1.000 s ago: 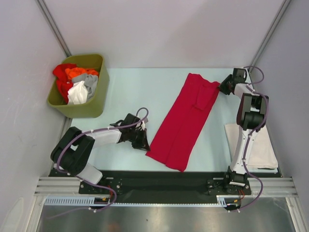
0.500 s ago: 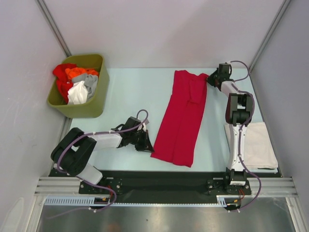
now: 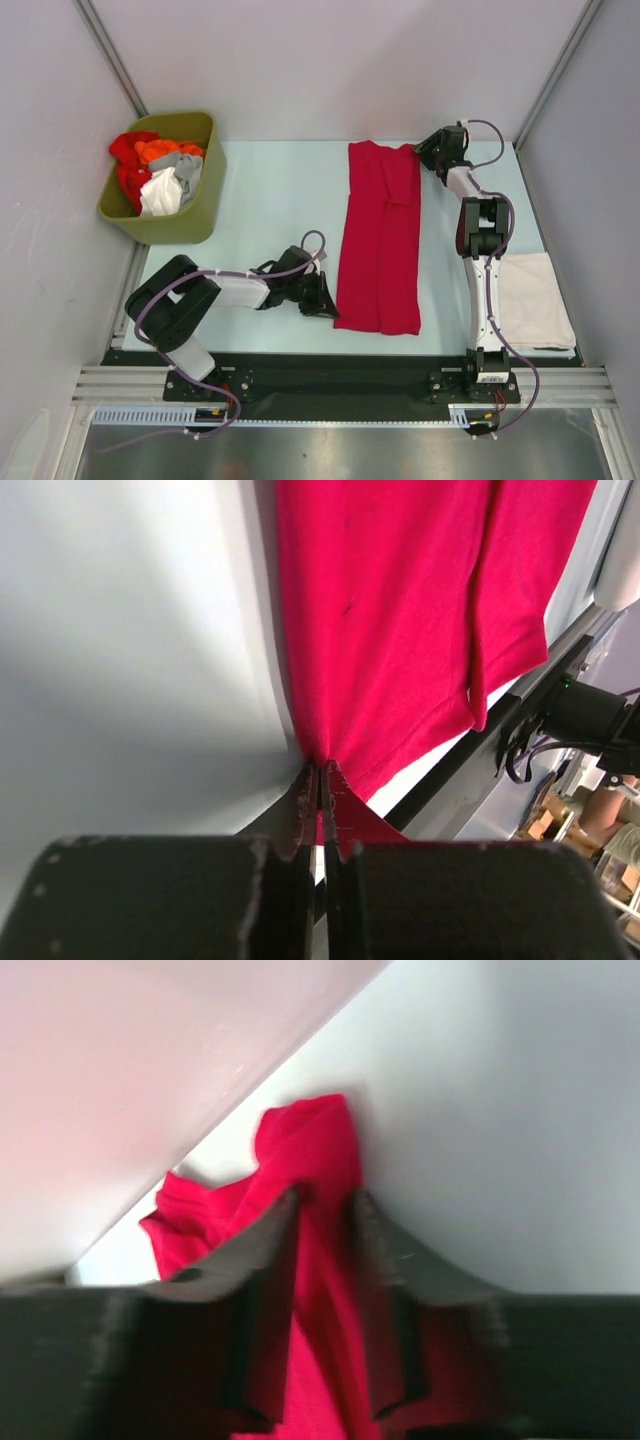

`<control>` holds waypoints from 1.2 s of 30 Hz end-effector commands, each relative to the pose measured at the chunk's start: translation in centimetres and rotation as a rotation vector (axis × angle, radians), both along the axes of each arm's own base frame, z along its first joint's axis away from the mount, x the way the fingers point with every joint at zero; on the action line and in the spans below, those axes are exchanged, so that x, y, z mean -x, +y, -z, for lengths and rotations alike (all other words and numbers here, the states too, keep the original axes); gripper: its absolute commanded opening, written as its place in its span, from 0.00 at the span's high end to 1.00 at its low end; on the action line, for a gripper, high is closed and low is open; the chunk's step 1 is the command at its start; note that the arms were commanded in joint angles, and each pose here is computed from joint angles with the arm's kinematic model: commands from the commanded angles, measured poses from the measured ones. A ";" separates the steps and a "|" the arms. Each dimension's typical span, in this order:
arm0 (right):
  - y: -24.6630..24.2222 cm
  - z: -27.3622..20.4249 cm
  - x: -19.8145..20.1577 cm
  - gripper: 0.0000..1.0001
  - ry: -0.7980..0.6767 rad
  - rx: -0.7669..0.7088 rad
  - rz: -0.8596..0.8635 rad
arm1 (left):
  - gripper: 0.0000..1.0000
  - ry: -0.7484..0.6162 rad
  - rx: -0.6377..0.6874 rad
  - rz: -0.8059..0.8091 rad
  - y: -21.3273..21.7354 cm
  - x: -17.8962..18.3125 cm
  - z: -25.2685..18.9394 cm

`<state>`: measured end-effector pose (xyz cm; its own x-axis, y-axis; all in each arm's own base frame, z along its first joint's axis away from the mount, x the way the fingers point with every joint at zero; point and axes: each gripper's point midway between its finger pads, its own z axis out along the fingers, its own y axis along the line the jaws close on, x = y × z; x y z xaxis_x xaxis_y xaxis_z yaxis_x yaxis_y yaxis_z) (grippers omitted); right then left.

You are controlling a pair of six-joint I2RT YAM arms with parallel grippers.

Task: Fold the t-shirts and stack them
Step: Fold the tshirt

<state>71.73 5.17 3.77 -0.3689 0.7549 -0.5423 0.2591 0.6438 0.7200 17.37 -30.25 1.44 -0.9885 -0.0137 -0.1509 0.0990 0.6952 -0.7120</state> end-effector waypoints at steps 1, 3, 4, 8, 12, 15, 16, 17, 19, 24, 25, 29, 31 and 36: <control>-0.7 0.3 0.2 0.53 0.038 0.036 0.004 | 0.94 0.002 0.011 0.034 -1.1 0.7 -0.4; -1.9 -0.5 0.8 0.31 0.091 0.080 0.025 | 0.73 0.000 0.008 0.039 -0.8 1.0 -0.8; -3.0 -3.1 0.8 0.25 0.082 0.106 0.044 | 0.68 -0.038 0.007 0.048 -0.5 0.8 -1.5; -6.5 -7.0 4.4 0.15 0.180 0.183 0.057 | 0.51 -0.106 -0.090 0.098 1.7 1.0 -2.6; -8.2 -11.3 9.3 0.09 0.256 0.293 0.032 | 0.46 -0.159 -0.108 0.184 2.4 1.0 -3.7; -7.8 -12.6 15.2 0.07 0.365 0.358 -0.014 | 0.44 -0.157 -0.076 0.241 1.8 1.0 -4.2; -7.5 -11.9 17.3 0.06 0.414 0.365 -0.025 | 0.44 -0.157 -0.064 0.254 1.4 0.9 -4.7; -6.6 -9.2 20.6 0.06 0.502 0.351 -0.061 | 0.44 -0.144 -0.066 0.259 1.3 0.8 -4.4; -4.6 -11.6 24.4 0.07 0.442 0.280 -0.095 | 0.46 -0.148 -0.045 0.275 0.5 0.3 -4.8; 1.1 -6.7 37.8 0.16 0.538 0.148 -0.305 | 0.48 -0.096 -0.046 0.302 -0.2 0.2 -4.0; 2.0 -7.2 40.0 0.17 0.527 0.113 -0.343 | 0.48 -0.085 -0.049 0.305 -0.2 0.3 -3.7; 4.8 -6.2 47.0 0.26 0.570 0.058 -0.481 | 0.48 -0.022 -0.079 0.295 0.4 1.1 -2.1; 5.7 -5.1 50.2 0.29 0.619 -0.002 -0.514 | 0.48 -0.004 -0.080 0.295 0.6 1.4 -1.9; 6.5 -2.8 55.1 0.31 0.682 -0.069 -0.526 | 0.48 0.042 -0.077 0.303 0.4 1.8 -1.3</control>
<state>18.58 10.44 6.61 -0.8999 0.4251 -0.0975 0.3209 0.7968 0.5119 15.75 -29.54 2.62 -0.9525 0.2793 -0.1218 0.2902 0.7099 -0.6418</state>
